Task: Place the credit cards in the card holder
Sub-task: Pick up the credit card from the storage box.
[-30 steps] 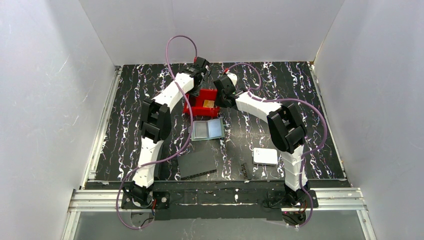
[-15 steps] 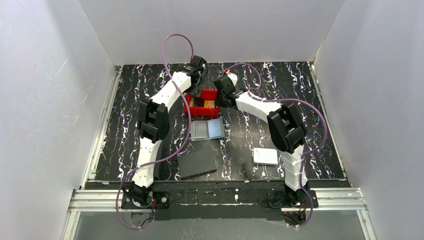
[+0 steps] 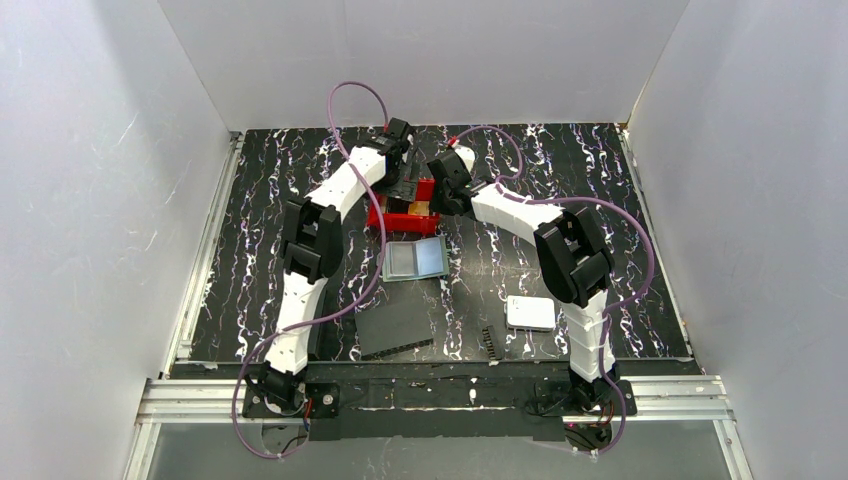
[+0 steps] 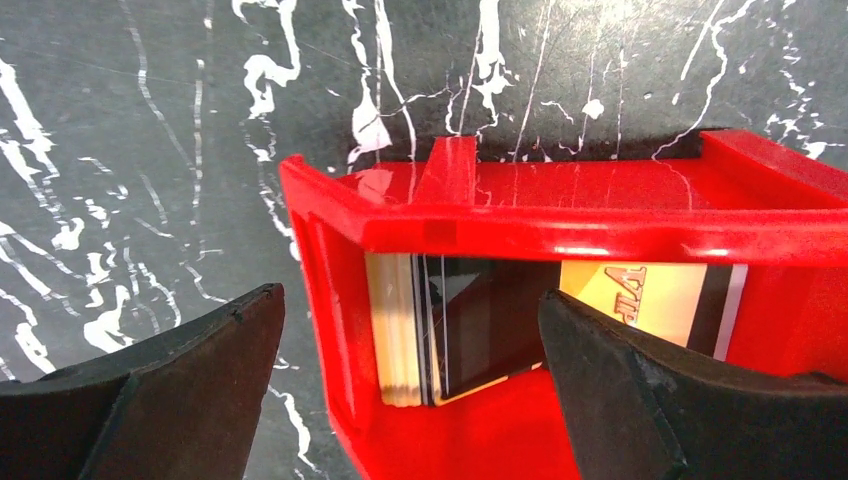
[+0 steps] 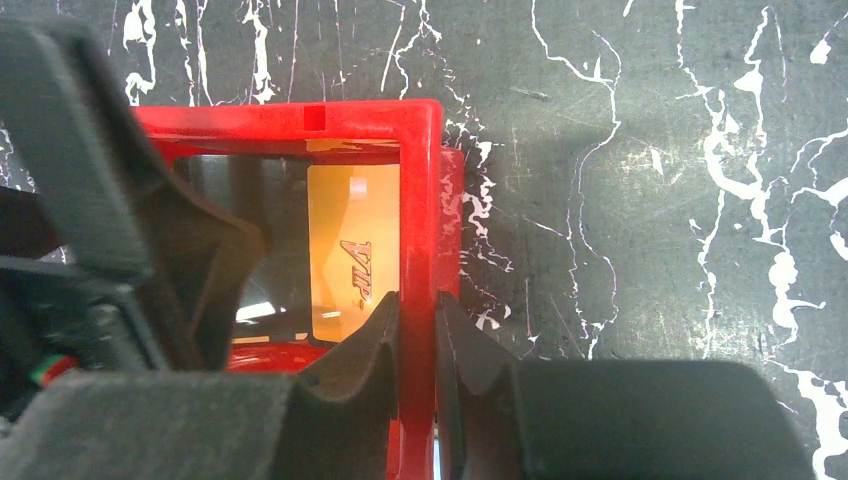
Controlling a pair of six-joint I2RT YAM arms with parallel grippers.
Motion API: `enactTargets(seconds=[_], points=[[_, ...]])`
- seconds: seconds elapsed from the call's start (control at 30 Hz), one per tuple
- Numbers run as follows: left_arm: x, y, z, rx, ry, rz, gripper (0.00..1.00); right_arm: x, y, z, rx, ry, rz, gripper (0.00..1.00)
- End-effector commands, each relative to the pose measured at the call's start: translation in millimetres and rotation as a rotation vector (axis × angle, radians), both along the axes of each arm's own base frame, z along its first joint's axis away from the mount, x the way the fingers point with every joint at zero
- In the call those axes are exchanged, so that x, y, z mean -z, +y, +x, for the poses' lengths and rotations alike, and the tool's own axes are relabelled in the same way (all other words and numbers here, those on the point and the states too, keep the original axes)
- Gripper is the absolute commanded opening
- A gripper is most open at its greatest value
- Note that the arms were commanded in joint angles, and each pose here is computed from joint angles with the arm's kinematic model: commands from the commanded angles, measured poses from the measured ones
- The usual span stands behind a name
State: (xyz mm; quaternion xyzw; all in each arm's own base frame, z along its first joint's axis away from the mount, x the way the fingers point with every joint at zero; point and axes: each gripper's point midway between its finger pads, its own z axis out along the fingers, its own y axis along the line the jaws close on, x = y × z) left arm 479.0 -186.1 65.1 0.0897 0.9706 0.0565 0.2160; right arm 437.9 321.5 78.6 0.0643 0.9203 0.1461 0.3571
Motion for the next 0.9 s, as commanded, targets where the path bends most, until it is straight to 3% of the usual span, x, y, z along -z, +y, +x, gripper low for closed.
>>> enactTargets(seconds=[0.0, 0.1, 0.23, 0.33, 0.47, 0.53, 0.67, 0.77, 0.87], points=[[21, 1, -11, -0.022, 0.069, 0.004, 0.98, 12, -11, -4, 0.01, 0.041, -0.043, 0.1], [29, 18, -12, -0.034, 0.072, 0.099, 0.98, 12, -11, -4, 0.011, 0.038, -0.042, 0.1], [30, 36, -11, -0.036, 0.051, 0.208, 0.89, 13, -10, -4, 0.01, 0.041, -0.043, 0.1], [20, 43, -4, -0.033, 0.019, 0.25, 0.75, 14, -10, -4, 0.009, 0.042, -0.043, 0.1], [-1, 44, 3, -0.03, -0.034, 0.253, 0.48, 14, -11, -4, 0.011, 0.043, -0.046, 0.1], [-8, 44, 5, -0.033, -0.053, 0.248, 0.44, 14, -11, -5, 0.012, 0.044, -0.047, 0.1], [-12, 41, 4, -0.022, -0.055, 0.23, 0.47, 15, -12, -5, 0.013, 0.046, -0.047, 0.1], [-14, 39, 0, -0.016, -0.045, 0.213, 0.75, 17, -12, -6, 0.011, 0.05, -0.048, 0.1], [-23, 36, -1, -0.01, -0.054, 0.187, 0.84, 15, -12, -6, 0.011, 0.048, -0.046, 0.1]])
